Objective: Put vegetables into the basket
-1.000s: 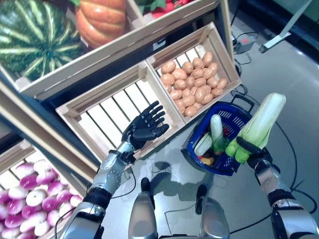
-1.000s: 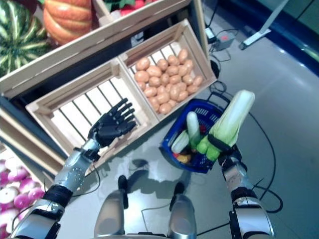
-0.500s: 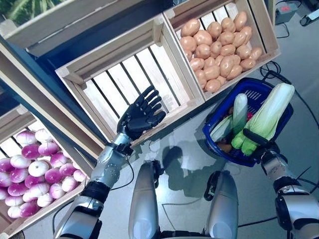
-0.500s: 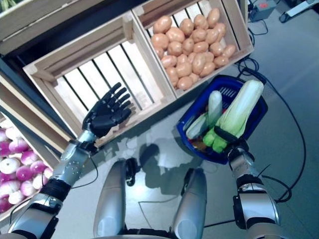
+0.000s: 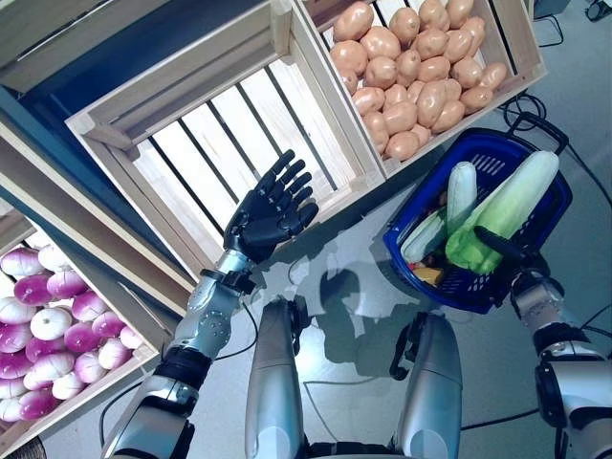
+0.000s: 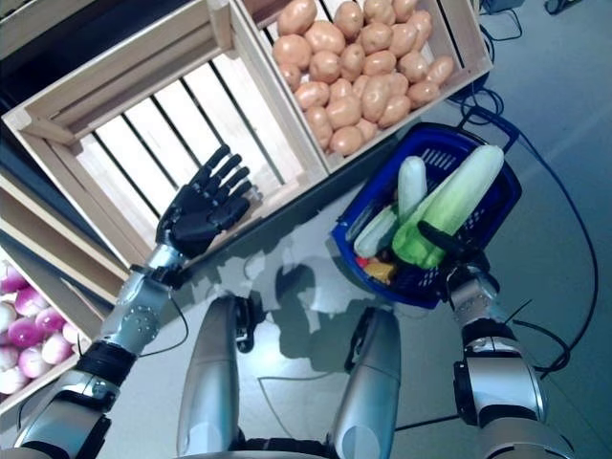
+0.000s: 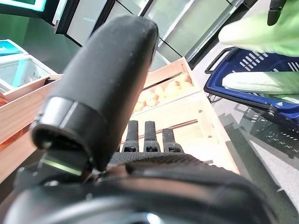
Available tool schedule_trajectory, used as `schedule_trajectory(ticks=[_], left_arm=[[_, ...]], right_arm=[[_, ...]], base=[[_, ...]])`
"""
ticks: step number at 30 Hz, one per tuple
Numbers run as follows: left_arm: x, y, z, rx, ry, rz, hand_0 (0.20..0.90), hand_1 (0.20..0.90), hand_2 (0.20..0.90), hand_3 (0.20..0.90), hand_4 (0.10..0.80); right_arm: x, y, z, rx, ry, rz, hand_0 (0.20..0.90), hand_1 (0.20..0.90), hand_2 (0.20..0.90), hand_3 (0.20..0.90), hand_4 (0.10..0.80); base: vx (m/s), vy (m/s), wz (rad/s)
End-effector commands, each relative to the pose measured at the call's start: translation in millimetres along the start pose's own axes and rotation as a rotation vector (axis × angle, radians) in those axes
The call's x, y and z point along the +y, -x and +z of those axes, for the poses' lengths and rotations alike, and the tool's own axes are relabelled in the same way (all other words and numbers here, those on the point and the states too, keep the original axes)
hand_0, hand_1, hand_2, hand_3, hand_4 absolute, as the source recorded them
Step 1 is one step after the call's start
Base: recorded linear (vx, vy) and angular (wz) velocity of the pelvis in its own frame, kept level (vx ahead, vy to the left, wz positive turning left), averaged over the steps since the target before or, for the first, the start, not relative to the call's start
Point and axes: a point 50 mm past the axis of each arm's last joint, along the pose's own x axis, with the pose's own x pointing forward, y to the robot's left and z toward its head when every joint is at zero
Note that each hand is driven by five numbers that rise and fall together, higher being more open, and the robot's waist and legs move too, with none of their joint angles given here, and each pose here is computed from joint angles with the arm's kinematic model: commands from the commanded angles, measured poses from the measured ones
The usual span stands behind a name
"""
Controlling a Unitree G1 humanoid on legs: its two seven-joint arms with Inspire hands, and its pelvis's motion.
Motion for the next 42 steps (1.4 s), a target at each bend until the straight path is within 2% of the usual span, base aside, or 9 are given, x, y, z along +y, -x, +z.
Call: schedule_trajectory(ticks=[1,13,20,25,31,33,34,36,42], left_arm=[[-22,-15,39,-0.192,-0.031,-0.163,0.900,0.900,0.900,0.900,0.800],[-17,-10,35,-0.165,-0.025,-0.156,0.900,0.900,0.900,0.900,0.800],[-9,0,15,-0.074,-0.053,-0.091,0.900,0.900,0.900,0.900,0.800],[3,17,-7,0.021,-0.086,0.018,0.900,0.900,0.900,0.900,0.800],[21,69,-56,0.229,-0.135,0.207,0.900,0.900,0.900,0.900,0.800],[27,88,-68,0.284,-0.132,0.265,0.900,0.900,0.900,0.900,0.800],[27,89,-68,0.285,-0.132,0.266,0.900,0.900,0.900,0.900,0.800],[34,113,-81,0.360,-0.137,0.341,0.900,0.900,0.900,0.900,0.800],[33,146,-108,0.490,-0.132,0.448,0.900,0.900,0.900,0.900,0.800]], right_arm=[[-9,2,48,-0.181,-0.033,-0.034,0.900,0.900,0.900,0.900,0.800],[-18,4,33,-0.131,-0.020,-0.031,0.900,0.900,0.900,0.900,0.800],[-15,10,-23,-0.035,-0.076,0.036,0.900,0.900,0.900,0.900,0.800],[-14,20,-61,0.041,-0.089,0.101,0.900,0.900,0.900,0.900,0.800],[-27,55,-124,0.164,-0.090,0.157,0.900,0.900,0.900,0.900,0.800],[-25,67,-141,0.193,-0.099,0.176,0.900,0.900,0.900,0.900,0.800],[-25,67,-141,0.194,-0.099,0.176,0.900,0.900,0.900,0.900,0.800],[-18,84,-163,0.237,-0.110,0.202,0.900,0.900,0.900,0.900,0.800],[-3,112,-195,0.328,-0.164,0.245,0.900,0.900,0.900,0.900,0.800]], base=[[0.035,0.003,0.00],[0.029,0.017,-0.04],[0.133,0.027,-0.07],[0.193,0.011,-0.20],[0.170,0.039,-0.17],[0.076,0.039,-0.08],[0.066,0.042,-0.14],[0.033,0.034,-0.13],[-0.004,0.008,-0.03]])
